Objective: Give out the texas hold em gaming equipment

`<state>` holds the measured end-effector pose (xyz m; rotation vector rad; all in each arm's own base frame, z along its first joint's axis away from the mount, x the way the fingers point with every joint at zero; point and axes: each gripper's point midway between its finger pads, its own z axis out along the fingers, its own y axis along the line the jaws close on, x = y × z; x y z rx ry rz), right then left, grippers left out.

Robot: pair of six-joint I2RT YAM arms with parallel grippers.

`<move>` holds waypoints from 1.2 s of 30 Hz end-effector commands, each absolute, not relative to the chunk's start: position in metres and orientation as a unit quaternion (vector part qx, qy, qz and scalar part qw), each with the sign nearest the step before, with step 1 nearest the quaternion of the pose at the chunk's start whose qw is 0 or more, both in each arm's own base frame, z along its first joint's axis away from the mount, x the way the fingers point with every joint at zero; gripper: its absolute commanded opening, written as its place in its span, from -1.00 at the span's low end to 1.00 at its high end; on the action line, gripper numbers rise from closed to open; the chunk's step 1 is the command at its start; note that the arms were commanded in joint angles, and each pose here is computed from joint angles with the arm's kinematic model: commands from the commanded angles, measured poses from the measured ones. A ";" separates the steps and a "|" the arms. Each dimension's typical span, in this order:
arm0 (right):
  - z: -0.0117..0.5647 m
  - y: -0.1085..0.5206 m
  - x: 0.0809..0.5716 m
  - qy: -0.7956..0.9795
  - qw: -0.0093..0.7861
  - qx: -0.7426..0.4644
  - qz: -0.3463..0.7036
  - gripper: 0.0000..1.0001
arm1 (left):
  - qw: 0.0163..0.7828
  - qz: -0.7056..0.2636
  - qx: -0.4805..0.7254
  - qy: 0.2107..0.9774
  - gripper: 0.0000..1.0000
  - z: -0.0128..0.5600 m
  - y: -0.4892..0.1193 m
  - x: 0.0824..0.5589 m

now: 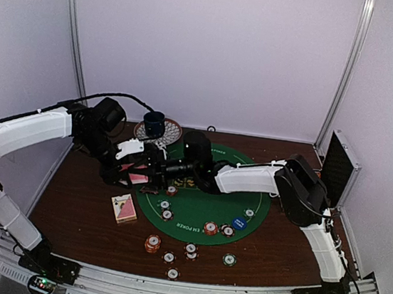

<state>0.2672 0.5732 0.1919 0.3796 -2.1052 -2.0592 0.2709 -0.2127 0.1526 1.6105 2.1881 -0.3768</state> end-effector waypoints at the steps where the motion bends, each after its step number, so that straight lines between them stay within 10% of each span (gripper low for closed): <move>1: 0.196 0.575 0.267 -0.700 0.082 0.137 -0.696 -0.17 | 0.207 -0.141 0.586 0.771 -0.36 0.156 -0.216 0.271; 5: 0.191 0.575 0.269 -0.703 0.084 0.130 -0.694 -0.42 | 0.204 -0.143 0.589 0.769 -0.32 0.155 -0.216 0.269; 13: 0.198 0.573 0.267 -0.691 0.084 0.134 -0.705 -0.79 | 0.193 -0.159 0.573 0.781 0.95 0.153 -0.214 0.259; 36: 0.179 0.568 0.264 -0.717 0.086 0.134 -0.678 -0.54 | 0.206 -0.176 0.570 0.775 0.02 0.157 -0.218 0.264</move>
